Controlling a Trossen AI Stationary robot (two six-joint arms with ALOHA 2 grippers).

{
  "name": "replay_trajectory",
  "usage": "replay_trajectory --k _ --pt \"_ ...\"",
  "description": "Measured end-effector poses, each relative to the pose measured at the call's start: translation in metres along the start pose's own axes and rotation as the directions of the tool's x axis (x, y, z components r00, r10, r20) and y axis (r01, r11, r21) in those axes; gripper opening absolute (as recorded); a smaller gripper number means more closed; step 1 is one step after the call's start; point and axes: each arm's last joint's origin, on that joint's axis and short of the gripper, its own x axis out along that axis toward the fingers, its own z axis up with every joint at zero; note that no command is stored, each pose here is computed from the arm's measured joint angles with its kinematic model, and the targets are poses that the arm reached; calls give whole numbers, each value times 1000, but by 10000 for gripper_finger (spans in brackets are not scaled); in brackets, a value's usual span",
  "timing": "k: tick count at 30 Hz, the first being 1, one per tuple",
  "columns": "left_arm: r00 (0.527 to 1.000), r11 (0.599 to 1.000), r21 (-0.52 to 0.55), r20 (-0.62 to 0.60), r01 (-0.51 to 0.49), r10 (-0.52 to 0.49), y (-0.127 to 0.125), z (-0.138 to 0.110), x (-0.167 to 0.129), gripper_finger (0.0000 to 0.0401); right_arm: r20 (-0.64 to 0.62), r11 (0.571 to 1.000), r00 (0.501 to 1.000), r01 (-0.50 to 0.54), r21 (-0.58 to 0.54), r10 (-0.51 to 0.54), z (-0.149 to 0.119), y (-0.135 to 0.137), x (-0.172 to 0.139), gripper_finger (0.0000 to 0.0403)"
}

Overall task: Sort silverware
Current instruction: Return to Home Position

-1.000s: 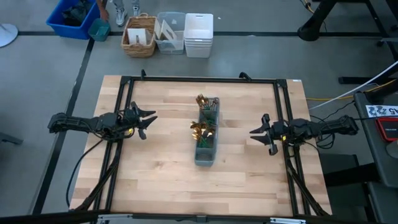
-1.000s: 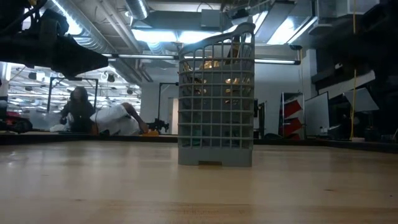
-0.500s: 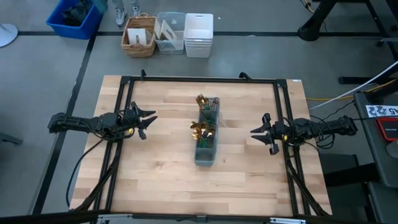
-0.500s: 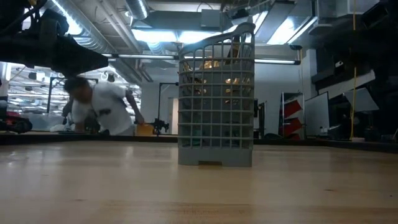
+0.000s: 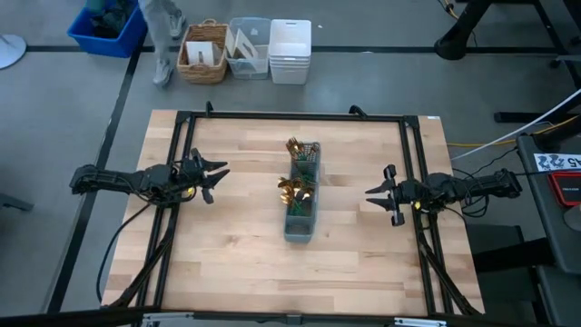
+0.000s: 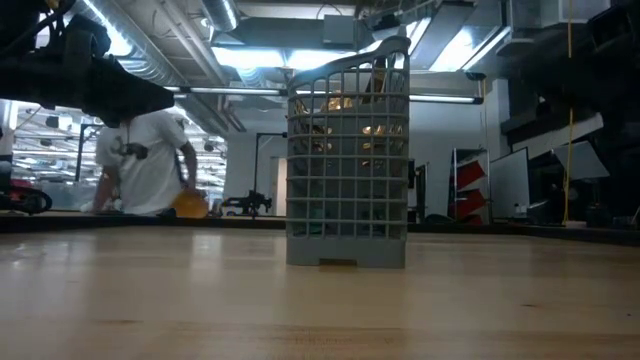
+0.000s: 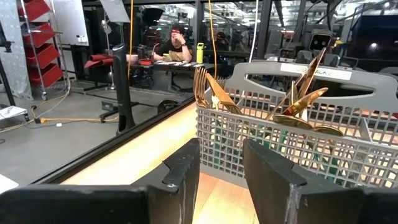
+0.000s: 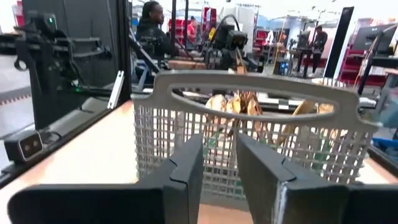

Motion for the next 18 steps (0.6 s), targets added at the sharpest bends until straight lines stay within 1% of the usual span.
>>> replay_trajectory --k 4,11,18 --pt "1000 1000 0 0 0 0 0 0 0 115 -42 1000 999 -4 -4 4 -4 0 0 99" --pt "1000 1000 0 0 0 0 0 0 0 115 -53 1000 999 -7 -30 5 -5 0 0 99" --pt "1000 1000 0 0 0 0 0 0 0 115 -53 999 999 -7 -32 5 -5 1 0 99"
